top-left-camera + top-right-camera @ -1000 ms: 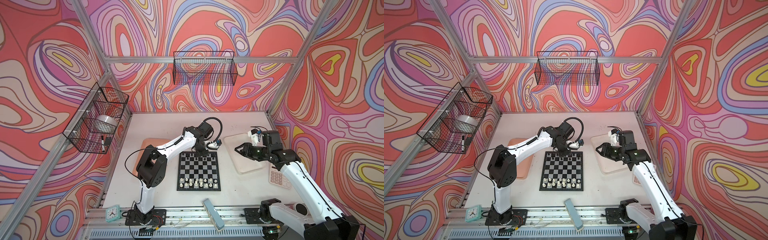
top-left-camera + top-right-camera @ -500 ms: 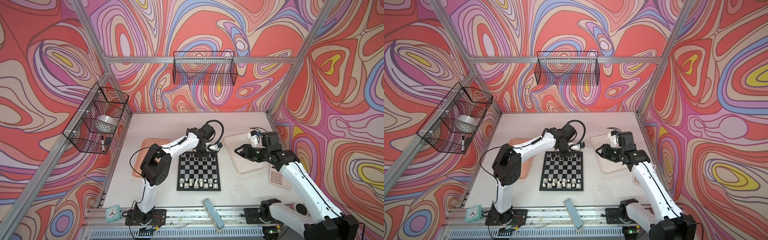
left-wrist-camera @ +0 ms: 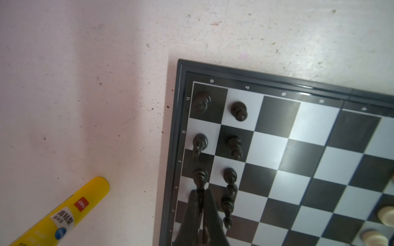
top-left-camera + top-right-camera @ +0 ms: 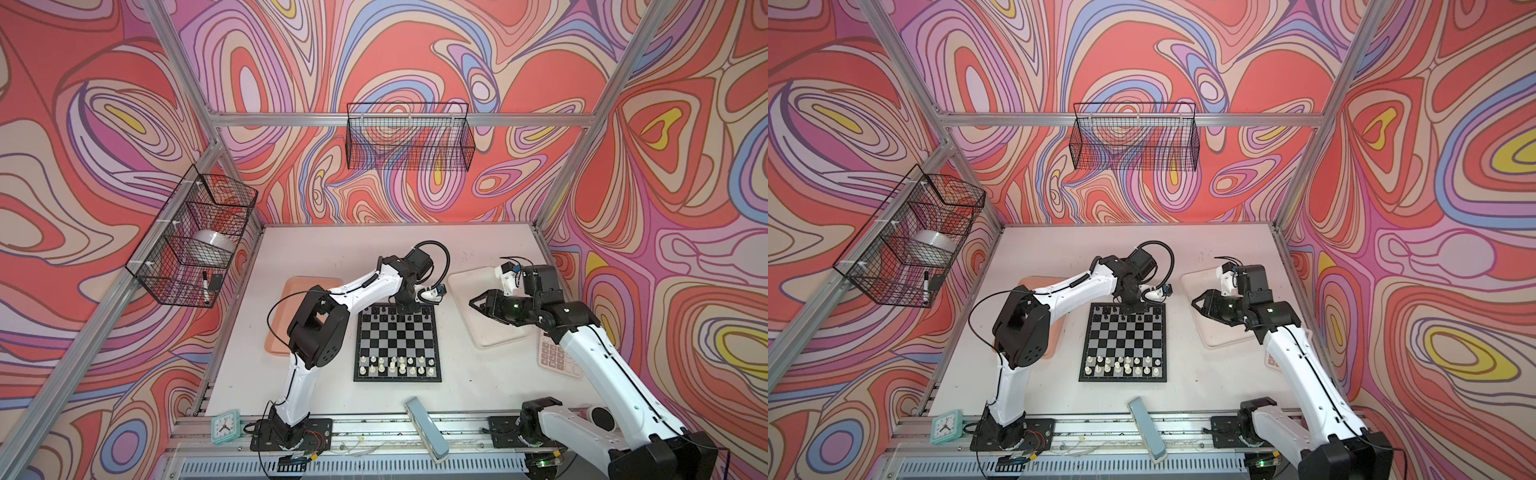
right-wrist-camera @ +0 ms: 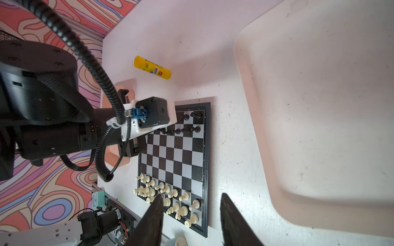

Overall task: Set up the chess pieces on the board
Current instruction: 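Lower the black piece onto the black pieces' back row with the left gripper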

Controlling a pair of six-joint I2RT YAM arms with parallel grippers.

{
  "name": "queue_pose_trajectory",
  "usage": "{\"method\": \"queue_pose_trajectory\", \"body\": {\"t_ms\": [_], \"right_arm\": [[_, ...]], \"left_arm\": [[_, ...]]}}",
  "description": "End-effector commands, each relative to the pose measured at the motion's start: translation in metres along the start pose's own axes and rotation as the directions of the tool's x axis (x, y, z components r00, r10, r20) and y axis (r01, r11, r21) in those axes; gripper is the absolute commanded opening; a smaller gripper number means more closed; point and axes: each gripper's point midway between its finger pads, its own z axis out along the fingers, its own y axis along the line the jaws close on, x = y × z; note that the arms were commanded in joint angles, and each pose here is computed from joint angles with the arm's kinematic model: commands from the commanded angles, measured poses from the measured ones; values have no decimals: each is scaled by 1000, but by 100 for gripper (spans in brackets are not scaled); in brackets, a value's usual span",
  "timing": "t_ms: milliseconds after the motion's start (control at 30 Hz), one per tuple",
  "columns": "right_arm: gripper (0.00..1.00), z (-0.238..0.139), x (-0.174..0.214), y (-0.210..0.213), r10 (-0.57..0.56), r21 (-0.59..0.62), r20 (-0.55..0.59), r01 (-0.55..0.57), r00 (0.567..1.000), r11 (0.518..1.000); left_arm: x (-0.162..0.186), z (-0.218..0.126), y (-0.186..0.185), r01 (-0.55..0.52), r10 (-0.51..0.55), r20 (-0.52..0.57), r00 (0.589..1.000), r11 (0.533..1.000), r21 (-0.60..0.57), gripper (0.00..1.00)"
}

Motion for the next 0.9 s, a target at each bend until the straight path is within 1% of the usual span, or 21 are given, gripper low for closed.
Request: {"method": "queue_pose_trajectory", "body": {"t_ms": [0,100,400,867], "right_arm": [[45,-2,1,-4,-12,13,9,12,1000,1000],[45,-1,1,-4,-12,12,10,12,1000,1000],[45,1,2,-5,-13,12,3,13,1000,1000],[45,1,0,-4,-13,10,5,13,1000,1000]], "left_arm": [[1,6,-1,-35,35,-14,999,999,-1,0],[1,8,-2,-37,37,-11,999,999,3,0],[9,19,-2,-58,58,-46,997,998,-4,0],[13,27,-6,-67,69,-72,995,997,25,0]]}}
